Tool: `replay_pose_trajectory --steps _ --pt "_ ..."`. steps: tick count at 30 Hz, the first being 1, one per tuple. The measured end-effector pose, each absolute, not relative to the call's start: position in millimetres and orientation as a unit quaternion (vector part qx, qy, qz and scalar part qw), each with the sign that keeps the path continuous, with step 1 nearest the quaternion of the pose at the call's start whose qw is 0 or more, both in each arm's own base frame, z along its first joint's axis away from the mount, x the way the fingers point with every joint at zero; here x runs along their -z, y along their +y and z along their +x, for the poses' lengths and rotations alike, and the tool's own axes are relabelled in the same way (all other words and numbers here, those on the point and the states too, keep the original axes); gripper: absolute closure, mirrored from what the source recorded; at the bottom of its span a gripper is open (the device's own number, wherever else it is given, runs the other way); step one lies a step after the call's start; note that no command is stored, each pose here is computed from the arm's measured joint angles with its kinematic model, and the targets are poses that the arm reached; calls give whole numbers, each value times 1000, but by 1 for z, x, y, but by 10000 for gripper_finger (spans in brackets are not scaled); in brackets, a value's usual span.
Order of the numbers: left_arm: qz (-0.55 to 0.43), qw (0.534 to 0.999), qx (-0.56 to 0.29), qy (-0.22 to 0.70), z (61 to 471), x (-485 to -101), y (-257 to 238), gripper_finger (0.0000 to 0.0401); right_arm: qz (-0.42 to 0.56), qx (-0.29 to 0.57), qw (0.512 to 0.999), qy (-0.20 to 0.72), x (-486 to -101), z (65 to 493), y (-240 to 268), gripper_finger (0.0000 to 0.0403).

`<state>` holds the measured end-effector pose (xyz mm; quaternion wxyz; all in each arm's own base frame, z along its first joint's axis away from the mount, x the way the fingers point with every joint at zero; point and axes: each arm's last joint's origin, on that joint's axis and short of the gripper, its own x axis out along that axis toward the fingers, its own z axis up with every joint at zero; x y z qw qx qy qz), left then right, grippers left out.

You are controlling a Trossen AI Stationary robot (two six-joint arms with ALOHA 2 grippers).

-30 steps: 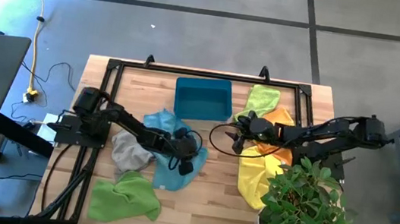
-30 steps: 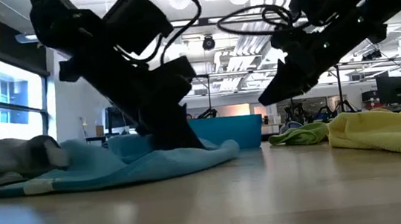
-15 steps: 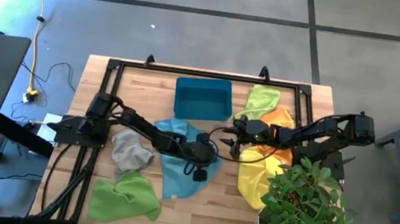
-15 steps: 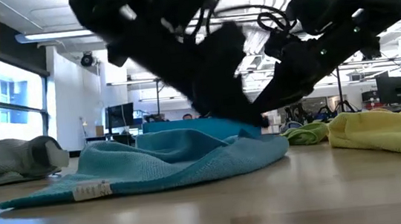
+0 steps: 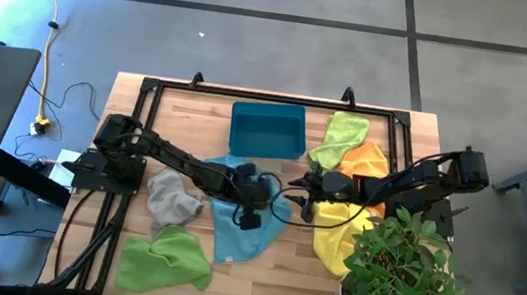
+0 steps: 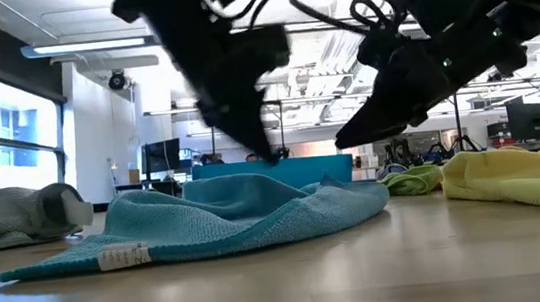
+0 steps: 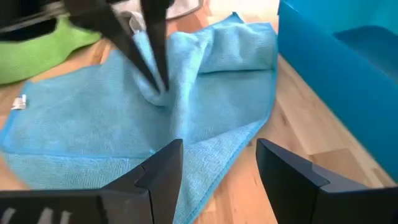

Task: Fold microfiber towels
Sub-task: Fold the blue microfiber cloth

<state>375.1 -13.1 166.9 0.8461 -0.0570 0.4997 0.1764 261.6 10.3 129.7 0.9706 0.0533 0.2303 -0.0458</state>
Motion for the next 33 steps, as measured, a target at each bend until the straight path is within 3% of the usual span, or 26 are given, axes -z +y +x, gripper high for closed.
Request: replay_pose_trajectory --steps 7,16,33 --pt "-80 792 -209 569 359 -155 -19 385 48 52 967 243 -114 276 13 206" --pt "-76 803 -199 556 367 -145 -23 385 27 27 958 283 -98 301 17 206" --pt "-78 808 -235 534 371 -145 3 385 3 -8 903 429 -106 275 46 206"
